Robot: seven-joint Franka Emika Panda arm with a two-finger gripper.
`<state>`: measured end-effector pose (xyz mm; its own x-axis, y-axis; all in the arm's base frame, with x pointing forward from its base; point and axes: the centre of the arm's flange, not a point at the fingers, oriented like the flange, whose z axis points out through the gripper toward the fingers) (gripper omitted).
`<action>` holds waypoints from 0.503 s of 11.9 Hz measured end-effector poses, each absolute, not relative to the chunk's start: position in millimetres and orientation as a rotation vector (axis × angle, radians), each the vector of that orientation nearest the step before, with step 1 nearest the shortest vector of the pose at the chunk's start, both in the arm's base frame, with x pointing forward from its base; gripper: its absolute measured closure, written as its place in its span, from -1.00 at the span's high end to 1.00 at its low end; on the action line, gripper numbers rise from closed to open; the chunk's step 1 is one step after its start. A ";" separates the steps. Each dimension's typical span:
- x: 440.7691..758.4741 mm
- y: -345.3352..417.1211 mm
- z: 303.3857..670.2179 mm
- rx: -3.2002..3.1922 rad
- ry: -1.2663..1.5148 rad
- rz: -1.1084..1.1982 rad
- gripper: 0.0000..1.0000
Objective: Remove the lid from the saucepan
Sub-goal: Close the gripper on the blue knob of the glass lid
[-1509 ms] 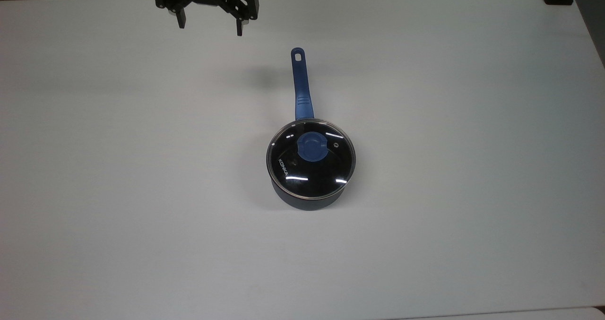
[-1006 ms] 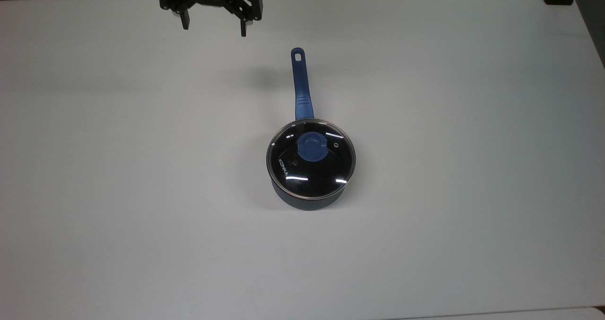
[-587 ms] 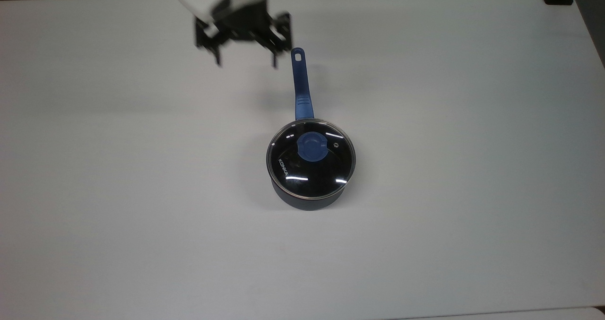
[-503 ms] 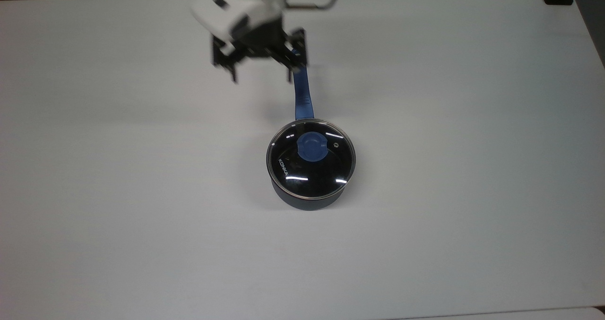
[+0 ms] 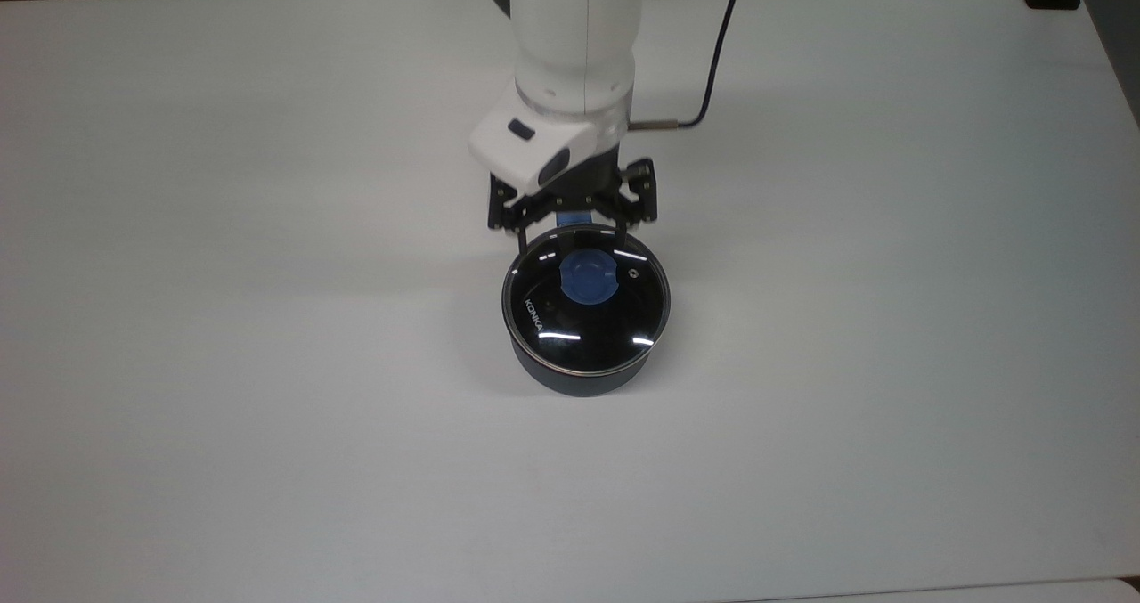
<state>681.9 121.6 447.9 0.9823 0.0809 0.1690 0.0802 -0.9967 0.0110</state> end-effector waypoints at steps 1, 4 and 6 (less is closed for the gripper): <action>689.5 125.3 442.1 3.125 0.107 0.304 1.00; 696.3 143.4 422.1 3.128 0.094 0.317 1.00; 696.3 151.7 418.5 3.128 0.111 0.311 0.89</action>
